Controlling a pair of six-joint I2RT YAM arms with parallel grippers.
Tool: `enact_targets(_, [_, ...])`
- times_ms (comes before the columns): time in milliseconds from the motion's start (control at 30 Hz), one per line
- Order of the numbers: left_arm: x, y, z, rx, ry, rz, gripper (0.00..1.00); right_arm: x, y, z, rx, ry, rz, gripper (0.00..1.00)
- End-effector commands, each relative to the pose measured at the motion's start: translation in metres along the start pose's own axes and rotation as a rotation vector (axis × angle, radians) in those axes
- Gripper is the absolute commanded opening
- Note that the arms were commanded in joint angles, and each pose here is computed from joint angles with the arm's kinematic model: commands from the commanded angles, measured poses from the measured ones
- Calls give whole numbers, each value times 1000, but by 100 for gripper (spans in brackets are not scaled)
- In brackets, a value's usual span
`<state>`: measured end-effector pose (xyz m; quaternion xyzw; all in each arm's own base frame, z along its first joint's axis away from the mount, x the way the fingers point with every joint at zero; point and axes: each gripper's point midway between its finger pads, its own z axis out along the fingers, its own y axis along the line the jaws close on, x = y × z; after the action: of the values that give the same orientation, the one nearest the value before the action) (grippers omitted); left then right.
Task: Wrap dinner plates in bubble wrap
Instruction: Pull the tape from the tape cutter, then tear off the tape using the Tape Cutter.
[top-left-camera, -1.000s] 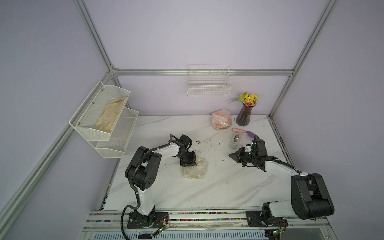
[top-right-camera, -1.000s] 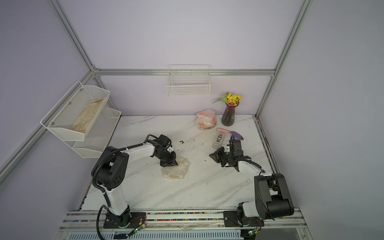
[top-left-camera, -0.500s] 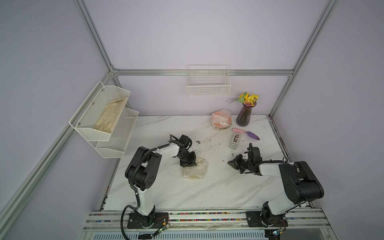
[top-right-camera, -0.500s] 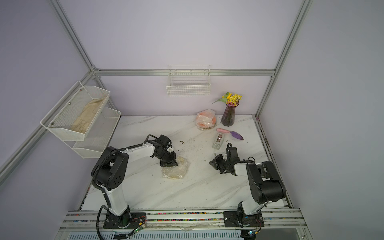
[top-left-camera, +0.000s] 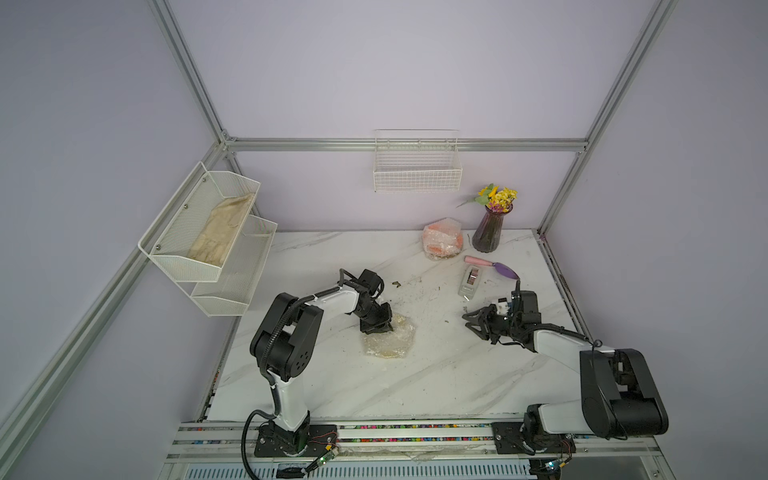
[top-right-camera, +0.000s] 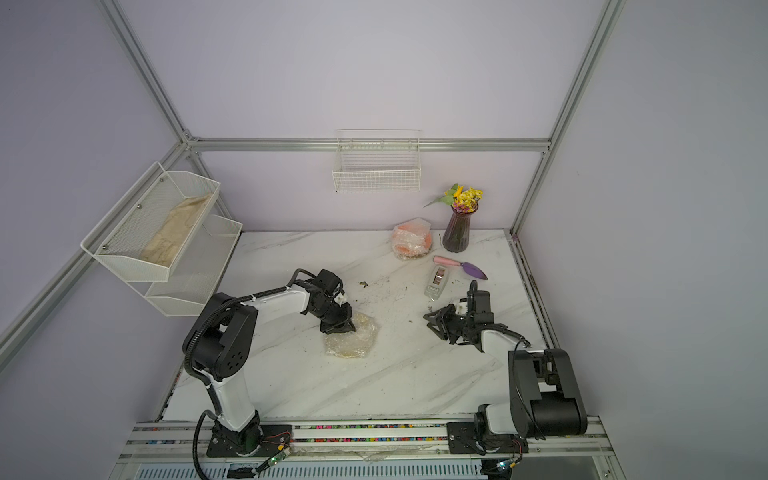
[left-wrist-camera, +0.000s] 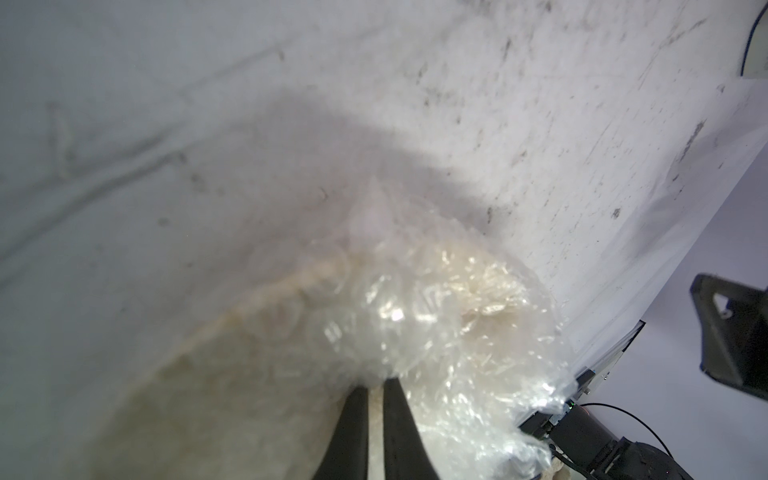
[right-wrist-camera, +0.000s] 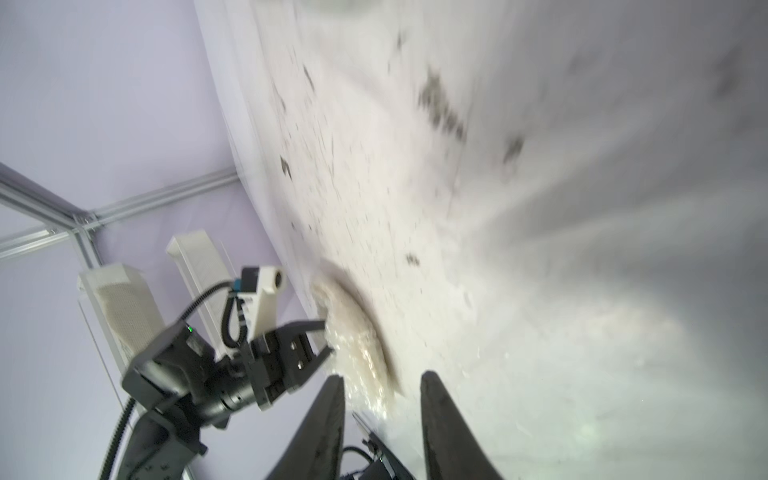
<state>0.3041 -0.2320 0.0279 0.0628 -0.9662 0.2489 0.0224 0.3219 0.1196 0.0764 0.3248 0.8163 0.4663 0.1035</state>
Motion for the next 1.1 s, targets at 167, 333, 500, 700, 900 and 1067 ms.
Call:
enact_targets(167, [21, 49, 14, -191, 68, -64, 11, -68, 25, 24, -16, -46, -270, 45])
enact_targets(333, [21, 47, 14, -187, 70, -69, 11, -82, 24, 47, -79, -15, -267, 45])
enact_targets(500, [22, 47, 14, -187, 72, -71, 11, -88, 21, 54, -106, -33, -289, 45])
enact_targets(700, [21, 45, 12, -187, 71, -67, 11, -91, 34, 53, -183, -63, -317, 42])
enact_targets(900, [19, 43, 11, -186, 67, -64, 11, -93, 37, 53, -187, -65, -325, 33])
enact_targets(1067, [21, 42, 13, -187, 74, -61, 11, -96, 42, 57, -228, -61, -302, 24])
